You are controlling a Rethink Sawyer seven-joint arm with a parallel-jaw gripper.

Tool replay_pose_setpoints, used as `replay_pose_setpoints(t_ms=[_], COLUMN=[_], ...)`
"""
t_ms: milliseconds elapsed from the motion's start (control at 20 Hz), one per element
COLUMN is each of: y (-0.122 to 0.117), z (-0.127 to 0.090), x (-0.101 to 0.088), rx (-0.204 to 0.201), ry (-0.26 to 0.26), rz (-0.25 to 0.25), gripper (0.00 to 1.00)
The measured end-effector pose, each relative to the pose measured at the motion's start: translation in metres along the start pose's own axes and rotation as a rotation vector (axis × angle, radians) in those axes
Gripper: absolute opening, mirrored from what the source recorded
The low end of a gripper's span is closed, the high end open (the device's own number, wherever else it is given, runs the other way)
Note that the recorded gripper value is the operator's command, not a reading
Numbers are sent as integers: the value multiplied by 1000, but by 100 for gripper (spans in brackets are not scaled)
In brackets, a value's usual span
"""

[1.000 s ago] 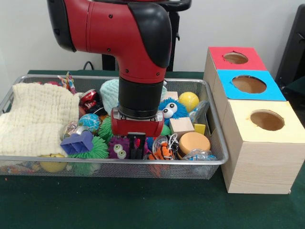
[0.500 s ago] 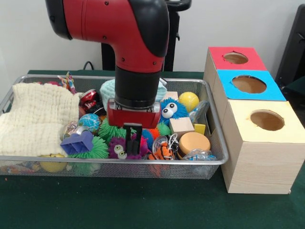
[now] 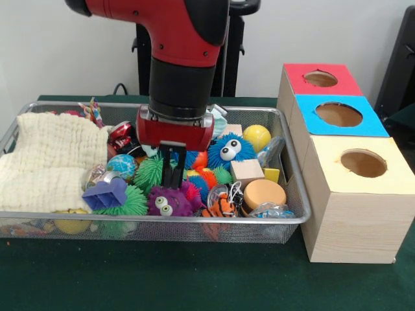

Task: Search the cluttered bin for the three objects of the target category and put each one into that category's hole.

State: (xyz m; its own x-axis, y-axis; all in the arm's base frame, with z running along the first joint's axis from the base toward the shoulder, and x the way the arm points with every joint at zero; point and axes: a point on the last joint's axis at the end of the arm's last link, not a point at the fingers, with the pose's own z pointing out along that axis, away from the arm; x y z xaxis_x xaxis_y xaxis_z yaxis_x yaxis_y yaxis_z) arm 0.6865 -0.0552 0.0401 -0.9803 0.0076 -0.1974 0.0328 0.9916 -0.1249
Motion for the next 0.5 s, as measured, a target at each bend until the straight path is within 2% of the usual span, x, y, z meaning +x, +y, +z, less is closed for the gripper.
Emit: replay_pose_setpoints(t_ms=[150, 500], y=[-1, 4], z=[-8, -10], x=[-3, -4], rx=[12, 18], ry=[-7, -7], rz=[5, 2], gripper=[0, 0])
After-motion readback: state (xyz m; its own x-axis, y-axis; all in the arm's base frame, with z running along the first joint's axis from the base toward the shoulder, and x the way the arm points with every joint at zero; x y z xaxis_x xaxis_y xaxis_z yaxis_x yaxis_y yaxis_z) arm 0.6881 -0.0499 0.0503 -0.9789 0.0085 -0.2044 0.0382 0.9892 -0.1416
